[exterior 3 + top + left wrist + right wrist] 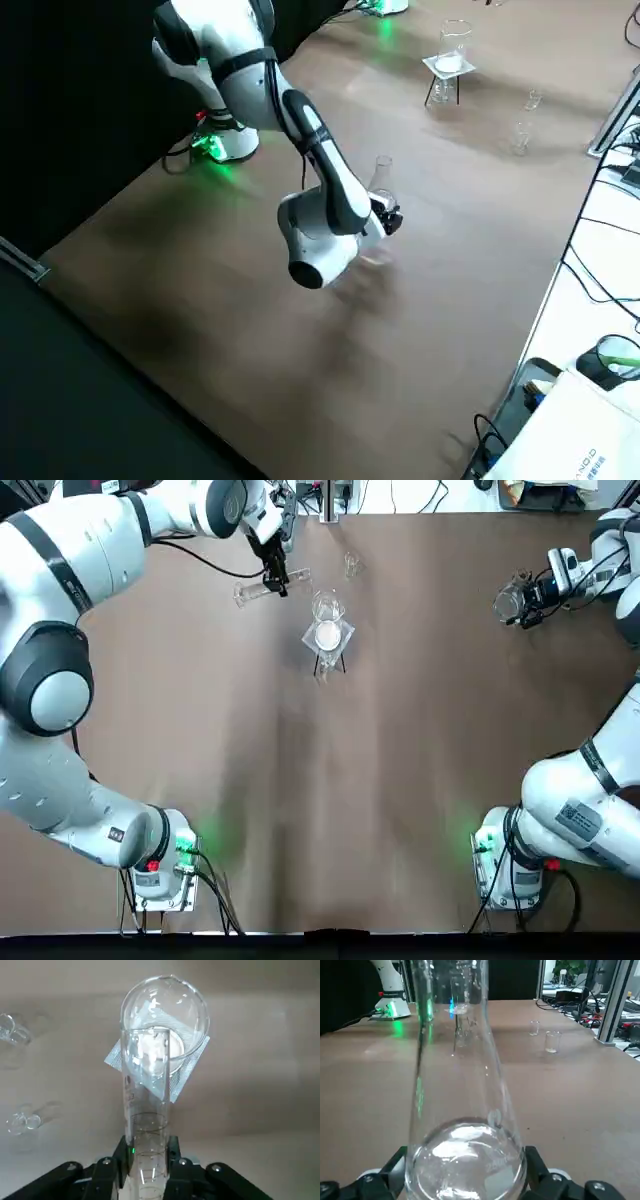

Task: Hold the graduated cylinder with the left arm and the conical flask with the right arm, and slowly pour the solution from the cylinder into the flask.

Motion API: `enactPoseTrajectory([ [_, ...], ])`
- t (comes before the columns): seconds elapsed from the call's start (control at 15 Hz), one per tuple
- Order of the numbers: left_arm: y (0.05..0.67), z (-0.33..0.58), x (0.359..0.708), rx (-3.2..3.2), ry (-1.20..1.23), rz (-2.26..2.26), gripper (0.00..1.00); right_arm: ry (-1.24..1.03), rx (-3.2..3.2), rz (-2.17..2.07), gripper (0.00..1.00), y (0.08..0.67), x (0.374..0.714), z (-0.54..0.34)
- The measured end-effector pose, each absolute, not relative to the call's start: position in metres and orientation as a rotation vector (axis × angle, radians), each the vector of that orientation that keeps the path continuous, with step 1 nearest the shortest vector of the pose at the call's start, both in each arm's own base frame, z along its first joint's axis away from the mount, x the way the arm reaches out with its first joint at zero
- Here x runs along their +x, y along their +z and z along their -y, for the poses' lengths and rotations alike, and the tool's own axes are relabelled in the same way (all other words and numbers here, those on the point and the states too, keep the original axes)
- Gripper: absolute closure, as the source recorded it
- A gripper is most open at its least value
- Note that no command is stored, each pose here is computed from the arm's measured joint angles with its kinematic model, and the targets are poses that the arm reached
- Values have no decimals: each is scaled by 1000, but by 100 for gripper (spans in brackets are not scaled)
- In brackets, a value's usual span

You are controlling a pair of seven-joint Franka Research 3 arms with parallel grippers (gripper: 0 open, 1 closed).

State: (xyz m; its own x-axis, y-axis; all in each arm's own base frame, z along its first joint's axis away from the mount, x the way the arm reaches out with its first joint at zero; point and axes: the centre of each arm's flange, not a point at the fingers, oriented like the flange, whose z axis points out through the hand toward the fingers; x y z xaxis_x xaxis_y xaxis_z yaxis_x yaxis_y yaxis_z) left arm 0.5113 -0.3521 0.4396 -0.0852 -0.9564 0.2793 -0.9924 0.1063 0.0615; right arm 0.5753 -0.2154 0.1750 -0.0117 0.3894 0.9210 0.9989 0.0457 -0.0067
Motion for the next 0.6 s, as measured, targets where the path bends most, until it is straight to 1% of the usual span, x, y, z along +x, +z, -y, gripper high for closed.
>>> enactPoseTrajectory([
  [0.6, 438, 373, 496, 1963, 157, 2238, 66, -845, -1526, 1491, 4, 236, 593, 193],
])
